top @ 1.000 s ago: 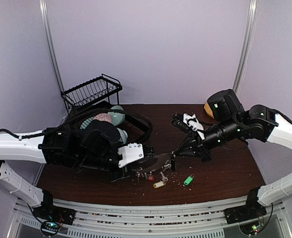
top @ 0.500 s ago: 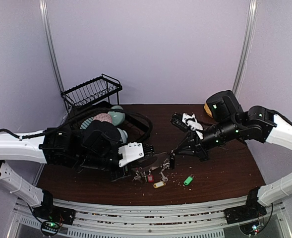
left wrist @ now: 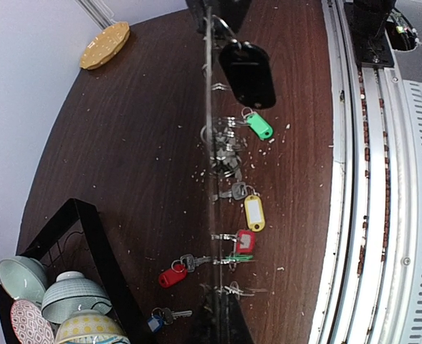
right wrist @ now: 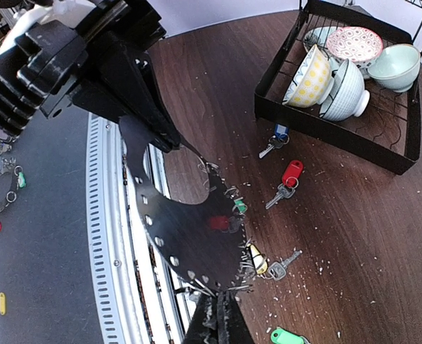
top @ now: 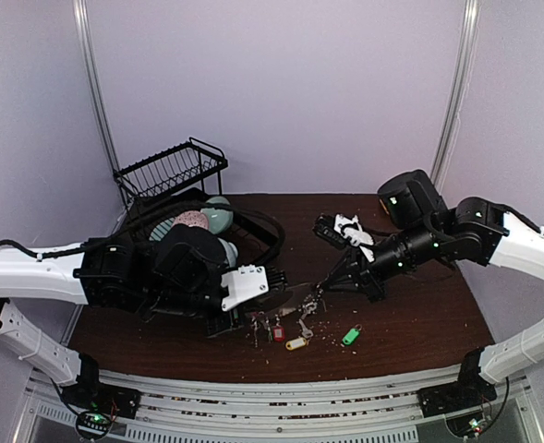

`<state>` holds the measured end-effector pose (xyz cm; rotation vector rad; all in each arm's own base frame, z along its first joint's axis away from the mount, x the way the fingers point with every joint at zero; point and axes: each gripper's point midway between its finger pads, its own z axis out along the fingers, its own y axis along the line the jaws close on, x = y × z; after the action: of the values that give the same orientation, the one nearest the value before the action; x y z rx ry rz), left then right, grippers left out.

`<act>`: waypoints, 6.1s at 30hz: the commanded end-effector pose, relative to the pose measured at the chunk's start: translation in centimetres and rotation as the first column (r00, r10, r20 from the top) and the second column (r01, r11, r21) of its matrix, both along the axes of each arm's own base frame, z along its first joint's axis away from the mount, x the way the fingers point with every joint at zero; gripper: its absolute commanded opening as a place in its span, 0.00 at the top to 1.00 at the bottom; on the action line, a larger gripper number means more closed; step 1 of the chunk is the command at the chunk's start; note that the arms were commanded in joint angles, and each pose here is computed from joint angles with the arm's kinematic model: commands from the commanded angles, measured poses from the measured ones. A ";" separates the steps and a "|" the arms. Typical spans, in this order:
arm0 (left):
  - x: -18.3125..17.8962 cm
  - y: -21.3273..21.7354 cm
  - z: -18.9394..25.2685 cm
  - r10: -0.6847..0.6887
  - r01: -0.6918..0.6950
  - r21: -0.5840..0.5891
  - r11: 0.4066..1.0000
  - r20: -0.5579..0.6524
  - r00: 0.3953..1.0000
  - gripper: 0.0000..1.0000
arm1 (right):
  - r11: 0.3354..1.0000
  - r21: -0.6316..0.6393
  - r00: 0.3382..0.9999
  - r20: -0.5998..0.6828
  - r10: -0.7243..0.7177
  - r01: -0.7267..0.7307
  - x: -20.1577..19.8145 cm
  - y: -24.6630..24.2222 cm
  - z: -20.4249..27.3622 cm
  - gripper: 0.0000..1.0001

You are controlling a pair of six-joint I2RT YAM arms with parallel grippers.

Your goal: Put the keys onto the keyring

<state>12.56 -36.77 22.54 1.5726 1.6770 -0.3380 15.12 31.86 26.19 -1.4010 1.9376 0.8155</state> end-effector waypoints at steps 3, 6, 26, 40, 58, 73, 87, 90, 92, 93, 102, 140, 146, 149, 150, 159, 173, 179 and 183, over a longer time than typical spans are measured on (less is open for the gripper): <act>0.2 -2.0 2.6 0.007 -0.006 -0.128 0.992 0.010 1.000 1.00 | 0.992 0.089 0.996 0.032 0.085 -0.087 -1.5 0.2 1.5 1.00; -0.5 -2.2 2.9 -0.041 0.042 -0.139 0.989 0.008 0.999 1.00 | 0.993 0.068 0.995 0.030 0.092 -0.094 -1.4 0.2 1.3 1.00; -1.9 -2.4 3.2 -0.231 0.244 -0.076 0.967 0.143 0.962 1.00 | 0.970 -0.021 0.970 0.004 0.242 -0.242 -3.3 -0.2 0.3 1.00; -0.9 -2.9 1.5 -0.227 0.230 0.000 0.973 0.169 0.959 1.00 | 0.965 -0.178 0.947 0.224 0.229 -0.191 -2.1 0.1 -1.1 1.00; -0.8 -2.6 1.9 -0.158 0.172 -0.075 0.982 0.165 0.974 1.00 | 0.991 -0.066 0.933 0.334 0.131 -0.115 -1.0 0.1 1.6 0.89; 0.5 -2.0 2.9 -0.051 0.081 -0.149 0.985 0.189 0.981 1.00 | 0.990 0.139 0.944 0.331 -0.021 -0.027 -0.9 -2.2 4.7 0.39; 1.4 -2.5 6.0 0.041 0.035 -0.331 0.943 0.222 0.974 1.00 | 0.813 0.576 0.988 0.054 -0.143 0.086 -1.9 -1.3 7.3 0.71; 1.5 -2.6 6.4 0.051 0.032 -0.352 0.935 0.223 0.973 1.00 | 0.799 0.593 0.990 0.013 -0.137 0.103 -1.8 -0.8 6.7 0.75; 1.5 -2.6 6.5 0.054 0.030 -0.354 0.935 0.225 0.973 1.00 | 0.805 0.582 0.988 0.014 -0.151 0.115 -1.5 -0.7 6.3 0.78; 1.5 -2.5 6.6 0.053 0.031 -0.355 0.934 0.224 0.973 1.00 | 0.806 0.579 0.987 0.013 -0.158 0.121 -1.4 -0.8 6.2 0.79; 1.5 -2.1 6.7 0.062 0.024 -0.357 0.934 0.228 0.972 1.00 | 0.819 0.557 0.983 0.026 -0.180 0.135 -1.4 -1.6 5.2 0.78; 1.9 -2.4 4.0 0.047 -0.002 -0.210 0.978 0.208 0.977 1.00 | 0.952 0.307 0.993 0.116 -0.029 -0.008 -2.5 -0.6 2.6 1.00; 2.1 -2.3 4.5 0.057 -0.010 -0.216 0.976 0.215 0.975 1.00 | 0.987 0.156 0.971 0.238 0.002 -0.040 -2.2 -1.6 1.4 1.00; 2.1 -2.4 4.1 0.053 -0.008 -0.202 0.979 0.216 0.975 1.00 | 0.994 0.088 0.955 0.295 0.033 -0.062 -2.1 -1.7 1.0 1.00; 2.1 -2.5 4.0 0.052 -0.008 -0.199 0.980 0.215 0.975 1.00 | 0.995 0.071 0.950 0.309 0.049 -0.074 -2.2 -1.6 0.9 1.00; 2.8 -2.6 4.0 0.129 -0.084 -0.252 0.964 0.169 0.977 1.00 | 0.984 0.162 0.904 0.406 -0.137 0.076 0.3 -2.8 3.0 0.87; 5.5 -2.1 5.5 0.362 -0.300 -0.388 0.871 0.096 0.927 1.00 | 0.842 0.485 0.901 0.216 -0.376 0.235 2.1 -1.5 6.7 0.91; 5.4 -3.1 5.7 0.356 -0.304 -0.425 0.853 0.047 0.933 1.00 | 0.764 0.584 0.880 0.166 -0.444 0.275 2.9 -1.2 7.4 0.87; 5.0 -2.9 5.9 0.329 -0.268 -0.440 0.857 0.068 0.942 1.00 | 0.752 0.597 0.873 0.167 -0.457 0.279 2.9 -2.3 7.4 0.84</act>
<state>17.38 -38.74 24.02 1.0981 1.6661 -0.2753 17.97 30.62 30.86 -0.8008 1.5722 0.7619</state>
